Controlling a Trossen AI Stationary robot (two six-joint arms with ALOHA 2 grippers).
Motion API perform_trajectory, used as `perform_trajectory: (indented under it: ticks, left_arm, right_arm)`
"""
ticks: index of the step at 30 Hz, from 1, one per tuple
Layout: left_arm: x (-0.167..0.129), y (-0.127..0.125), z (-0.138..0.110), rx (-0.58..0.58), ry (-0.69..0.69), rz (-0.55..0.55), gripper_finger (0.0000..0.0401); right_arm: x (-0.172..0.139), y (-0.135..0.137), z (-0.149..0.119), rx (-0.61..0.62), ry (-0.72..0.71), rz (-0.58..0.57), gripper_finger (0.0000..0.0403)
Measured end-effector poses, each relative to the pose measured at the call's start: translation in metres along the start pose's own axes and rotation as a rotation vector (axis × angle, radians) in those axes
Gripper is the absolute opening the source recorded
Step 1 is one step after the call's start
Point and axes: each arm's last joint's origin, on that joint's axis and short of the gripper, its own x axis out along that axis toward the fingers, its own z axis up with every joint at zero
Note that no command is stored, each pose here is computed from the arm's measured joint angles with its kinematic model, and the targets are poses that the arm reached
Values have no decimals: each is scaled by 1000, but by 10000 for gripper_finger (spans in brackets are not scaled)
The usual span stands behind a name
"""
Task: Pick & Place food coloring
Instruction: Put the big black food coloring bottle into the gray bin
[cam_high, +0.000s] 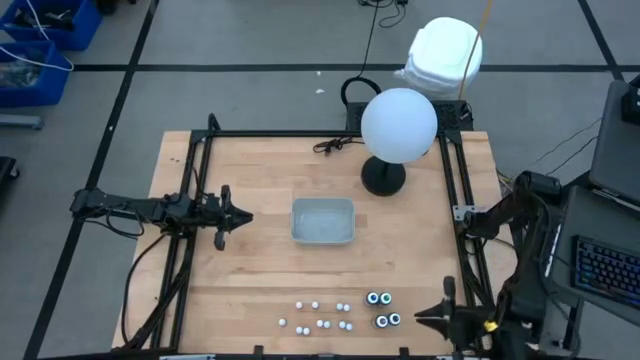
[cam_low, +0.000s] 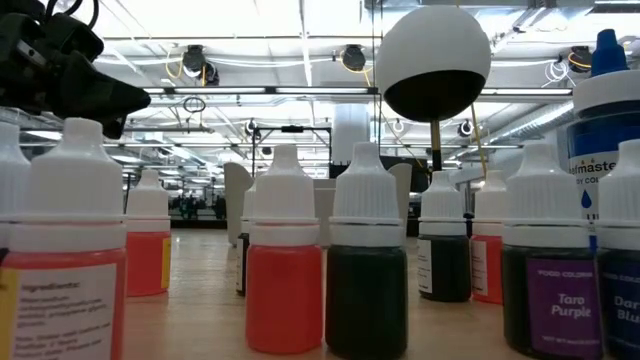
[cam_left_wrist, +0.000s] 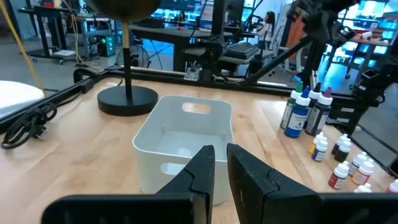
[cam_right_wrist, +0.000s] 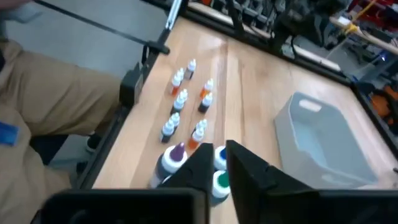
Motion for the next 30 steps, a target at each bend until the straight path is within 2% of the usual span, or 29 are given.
perform_trajectory:
  ticks: [6, 12, 18, 26, 30]
  left_arm:
    - [0, 1, 0, 0, -7, 43, 49]
    - [0, 1, 1, 22, -13, 44, 49]
    - [0, 1, 2, 23, -23, 42, 49]
    - [0, 1, 4, 19, -44, 39, 49]
    - [0, 1, 4, 19, -44, 39, 49]
  right_arm:
    - [18, 13, -19, -30, 28, 2, 129]
    - [33, 13, -33, 51, 15, -4, 177]
    - [49, 12, -43, 122, 42, 54, 194]
    - [63, 10, -53, 198, 78, 143, 194]
    - [65, 9, -58, 218, 76, 149, 196]
